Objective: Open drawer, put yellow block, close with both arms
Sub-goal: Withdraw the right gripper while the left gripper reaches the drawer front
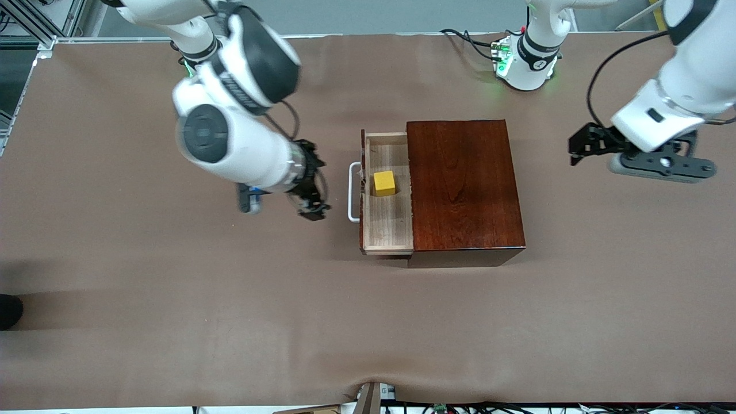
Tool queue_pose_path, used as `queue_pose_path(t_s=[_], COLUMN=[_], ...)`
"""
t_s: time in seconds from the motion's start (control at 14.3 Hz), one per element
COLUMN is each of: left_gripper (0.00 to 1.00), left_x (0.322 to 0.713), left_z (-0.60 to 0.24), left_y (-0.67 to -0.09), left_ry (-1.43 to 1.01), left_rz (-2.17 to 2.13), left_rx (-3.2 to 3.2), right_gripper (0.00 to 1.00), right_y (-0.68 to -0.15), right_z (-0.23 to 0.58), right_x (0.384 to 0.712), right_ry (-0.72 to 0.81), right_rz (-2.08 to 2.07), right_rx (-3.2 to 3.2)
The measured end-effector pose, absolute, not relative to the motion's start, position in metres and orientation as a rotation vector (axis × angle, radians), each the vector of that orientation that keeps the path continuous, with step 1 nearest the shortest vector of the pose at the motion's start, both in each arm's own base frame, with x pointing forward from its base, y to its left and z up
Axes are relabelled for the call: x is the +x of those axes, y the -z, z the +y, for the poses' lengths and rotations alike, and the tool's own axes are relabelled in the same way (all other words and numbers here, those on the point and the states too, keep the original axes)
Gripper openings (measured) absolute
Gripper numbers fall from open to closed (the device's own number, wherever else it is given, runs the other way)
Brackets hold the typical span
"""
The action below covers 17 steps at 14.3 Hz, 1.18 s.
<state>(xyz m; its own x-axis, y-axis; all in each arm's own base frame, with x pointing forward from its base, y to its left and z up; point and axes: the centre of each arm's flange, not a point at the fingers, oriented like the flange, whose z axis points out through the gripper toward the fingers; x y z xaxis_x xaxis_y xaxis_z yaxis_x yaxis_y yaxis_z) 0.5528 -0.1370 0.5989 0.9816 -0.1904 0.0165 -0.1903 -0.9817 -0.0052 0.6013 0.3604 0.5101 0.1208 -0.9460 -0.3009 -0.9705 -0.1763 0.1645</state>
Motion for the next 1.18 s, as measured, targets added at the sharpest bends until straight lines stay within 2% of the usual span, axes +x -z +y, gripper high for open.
queue_pose_path(t_s=[0.28,0.63,0.91,1.18], left_gripper=[1.00,1.00,1.00,1.00], left_x=[0.553,0.545,0.537,0.534], left_z=[-0.210,-0.346,-0.445,-0.506], left_y=[-0.576,-0.523,-0.477,-0.432], left_ry=[-0.005,-0.122,-0.100,-0.043], left_rz=[0.246,-0.178,-0.481,-0.751], left_rx=[-3.176,-3.218,-3.272,-3.298], right_gripper=[1.00,1.00,1.00,1.00], right_y=[-0.540,-0.576,-0.593,-0.618], right_z=[0.317,0.268,0.214,0.152], right_x=[0.608,0.607,0.608,0.602], right_ry=[-0.488,-0.326,-0.345,-0.349], right_rz=[1.809,1.568,1.318,1.027], right_rx=[-2.395,-2.607,-2.752,-2.861])
